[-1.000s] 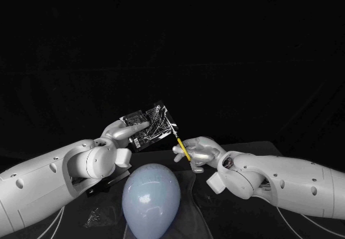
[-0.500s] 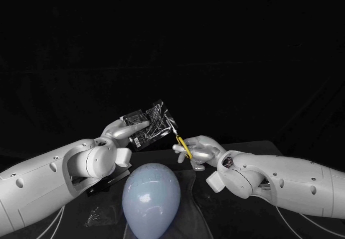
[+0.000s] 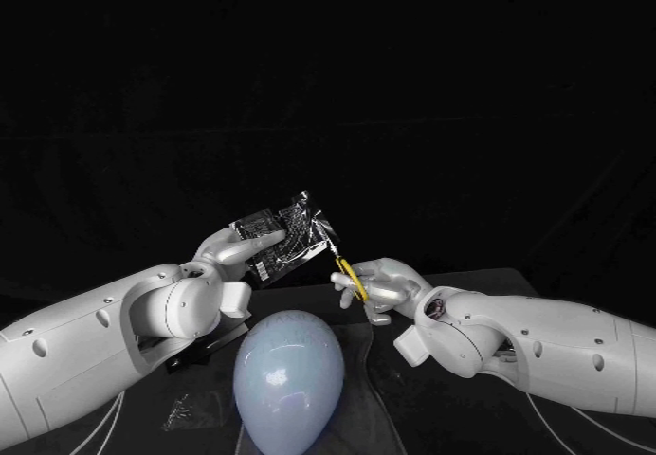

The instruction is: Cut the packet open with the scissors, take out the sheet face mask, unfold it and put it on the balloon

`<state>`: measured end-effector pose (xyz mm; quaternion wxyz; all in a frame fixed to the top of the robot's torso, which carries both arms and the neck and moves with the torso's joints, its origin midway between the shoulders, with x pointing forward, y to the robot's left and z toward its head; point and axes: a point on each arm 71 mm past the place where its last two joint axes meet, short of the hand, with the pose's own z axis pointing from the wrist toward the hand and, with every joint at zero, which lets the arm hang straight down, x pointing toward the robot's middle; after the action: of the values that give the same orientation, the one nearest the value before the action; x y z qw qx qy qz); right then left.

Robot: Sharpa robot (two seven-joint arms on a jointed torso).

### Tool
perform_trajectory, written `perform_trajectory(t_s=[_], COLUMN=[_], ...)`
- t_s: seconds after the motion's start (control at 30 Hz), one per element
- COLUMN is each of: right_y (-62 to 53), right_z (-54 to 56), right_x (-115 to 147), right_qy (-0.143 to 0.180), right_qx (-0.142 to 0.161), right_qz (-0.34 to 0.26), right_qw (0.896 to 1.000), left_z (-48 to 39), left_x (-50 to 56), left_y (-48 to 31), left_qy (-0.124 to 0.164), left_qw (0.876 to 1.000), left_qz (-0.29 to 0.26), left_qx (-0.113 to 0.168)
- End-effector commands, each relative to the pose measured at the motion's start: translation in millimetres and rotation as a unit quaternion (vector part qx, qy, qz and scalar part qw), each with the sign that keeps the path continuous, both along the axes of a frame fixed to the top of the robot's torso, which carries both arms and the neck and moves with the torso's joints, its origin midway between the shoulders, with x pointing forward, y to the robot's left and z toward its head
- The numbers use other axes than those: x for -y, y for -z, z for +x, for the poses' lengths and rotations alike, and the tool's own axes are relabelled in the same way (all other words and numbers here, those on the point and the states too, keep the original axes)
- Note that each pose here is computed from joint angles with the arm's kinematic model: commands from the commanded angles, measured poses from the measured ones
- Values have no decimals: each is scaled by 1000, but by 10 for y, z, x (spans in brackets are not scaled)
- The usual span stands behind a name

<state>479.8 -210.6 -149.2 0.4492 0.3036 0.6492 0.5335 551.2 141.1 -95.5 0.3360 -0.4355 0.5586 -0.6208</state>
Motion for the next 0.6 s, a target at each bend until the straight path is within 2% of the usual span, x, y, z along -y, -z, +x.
perform_trajectory(t_s=[0.03, 0.6], right_y=[-28, -32], right_z=[-8, -35], right_x=[-2, 111], right_qy=[-12, -4], right_qx=[4, 1], right_qz=[5, 1], right_qw=[1000, 1000], left_z=[-9, 2], left_x=[17, -19], left_y=[-9, -10], left_qy=[12, 11], left_qw=[1000, 1000], left_qz=[-1, 5], left_qx=[8, 15])
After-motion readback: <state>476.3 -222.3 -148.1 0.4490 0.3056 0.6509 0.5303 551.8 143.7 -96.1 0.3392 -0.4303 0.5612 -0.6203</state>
